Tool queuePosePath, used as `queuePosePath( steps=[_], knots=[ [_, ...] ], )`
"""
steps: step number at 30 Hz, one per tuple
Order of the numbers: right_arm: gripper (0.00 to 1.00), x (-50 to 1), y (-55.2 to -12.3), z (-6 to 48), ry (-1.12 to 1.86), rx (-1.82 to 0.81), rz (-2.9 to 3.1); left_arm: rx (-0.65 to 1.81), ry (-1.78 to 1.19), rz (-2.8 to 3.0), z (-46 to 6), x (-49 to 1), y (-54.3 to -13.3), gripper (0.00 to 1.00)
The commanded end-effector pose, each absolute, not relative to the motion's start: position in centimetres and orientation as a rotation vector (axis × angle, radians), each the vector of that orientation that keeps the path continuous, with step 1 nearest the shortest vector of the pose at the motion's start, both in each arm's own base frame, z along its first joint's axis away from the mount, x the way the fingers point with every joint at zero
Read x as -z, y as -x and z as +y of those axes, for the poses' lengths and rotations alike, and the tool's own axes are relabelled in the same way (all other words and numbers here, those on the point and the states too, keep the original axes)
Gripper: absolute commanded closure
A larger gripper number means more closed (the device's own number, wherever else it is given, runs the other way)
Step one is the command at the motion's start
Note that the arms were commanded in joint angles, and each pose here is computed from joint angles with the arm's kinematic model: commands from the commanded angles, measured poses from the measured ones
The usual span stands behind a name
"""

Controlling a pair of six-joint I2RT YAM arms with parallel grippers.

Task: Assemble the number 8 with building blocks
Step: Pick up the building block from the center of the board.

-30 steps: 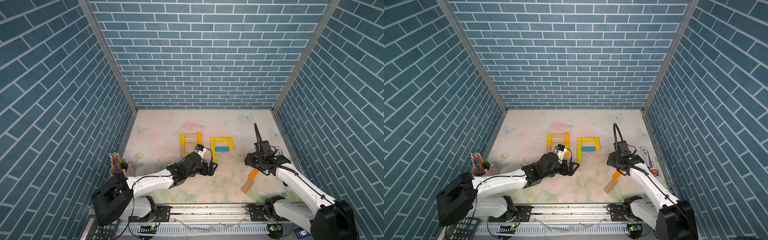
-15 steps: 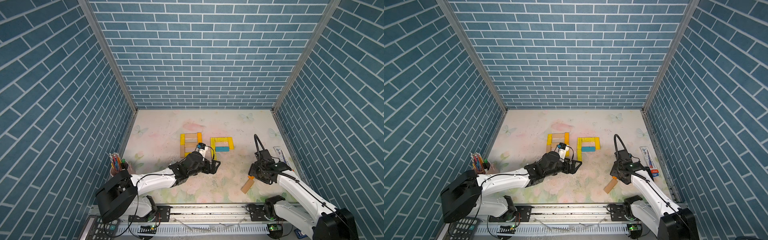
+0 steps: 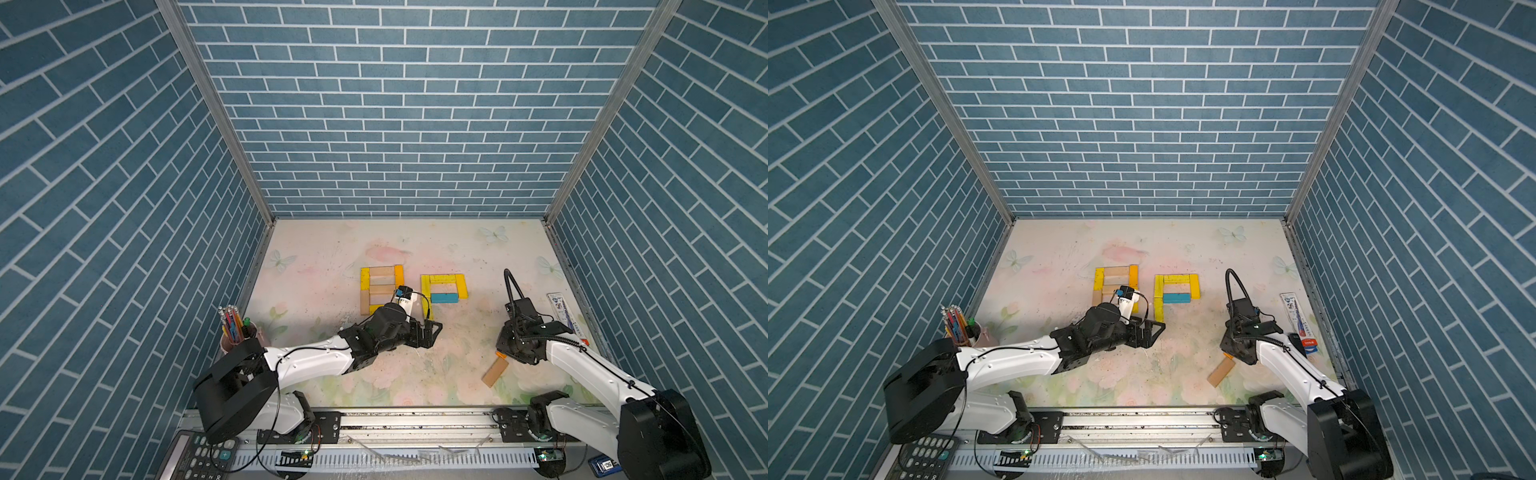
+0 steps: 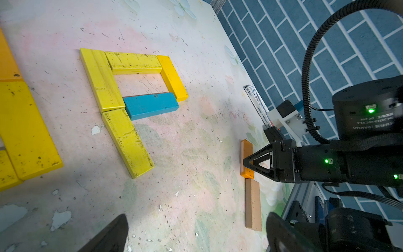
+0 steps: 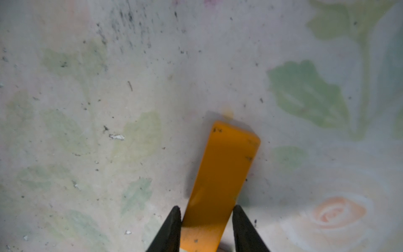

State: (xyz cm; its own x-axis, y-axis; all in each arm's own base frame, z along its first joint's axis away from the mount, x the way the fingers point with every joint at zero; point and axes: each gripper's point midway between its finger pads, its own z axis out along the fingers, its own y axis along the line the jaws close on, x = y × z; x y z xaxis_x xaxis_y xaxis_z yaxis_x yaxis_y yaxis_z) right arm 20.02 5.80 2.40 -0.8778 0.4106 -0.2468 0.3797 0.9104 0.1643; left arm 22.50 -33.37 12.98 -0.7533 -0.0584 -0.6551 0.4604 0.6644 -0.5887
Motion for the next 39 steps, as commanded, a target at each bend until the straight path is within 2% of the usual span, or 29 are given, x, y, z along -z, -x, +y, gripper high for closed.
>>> queuePosePath(
  steps=[1, 7, 20, 29, 39],
  knots=[
    [0.62, -2.6, -20.7, 6.0, -0.578, -0.173, 2.787, 1.051, -0.314, 2.199, -34.0, -13.9, -22.6, 0.00],
    [0.77, -3.2, -22.5, 6.6, -0.463, -0.185, 2.767, 1.037, -0.313, 2.205, -33.8, -14.0, -22.7, 0.00],
    [0.77, -3.7, -28.7, 11.7, 0.004, -0.362, 2.805, 1.077, -0.176, 2.218, -31.6, -14.3, -23.6, 0.00],
    [0.76, -3.7, -29.6, 13.8, 0.136, -0.431, 2.844, 1.100, -0.140, 2.224, -31.4, -14.3, -24.2, 0.01],
    [0.75, -2.3, -29.5, 14.8, 0.230, -0.299, 2.879, 1.100, -0.138, 2.228, -31.4, -14.2, -24.3, 0.00]
  ],
)
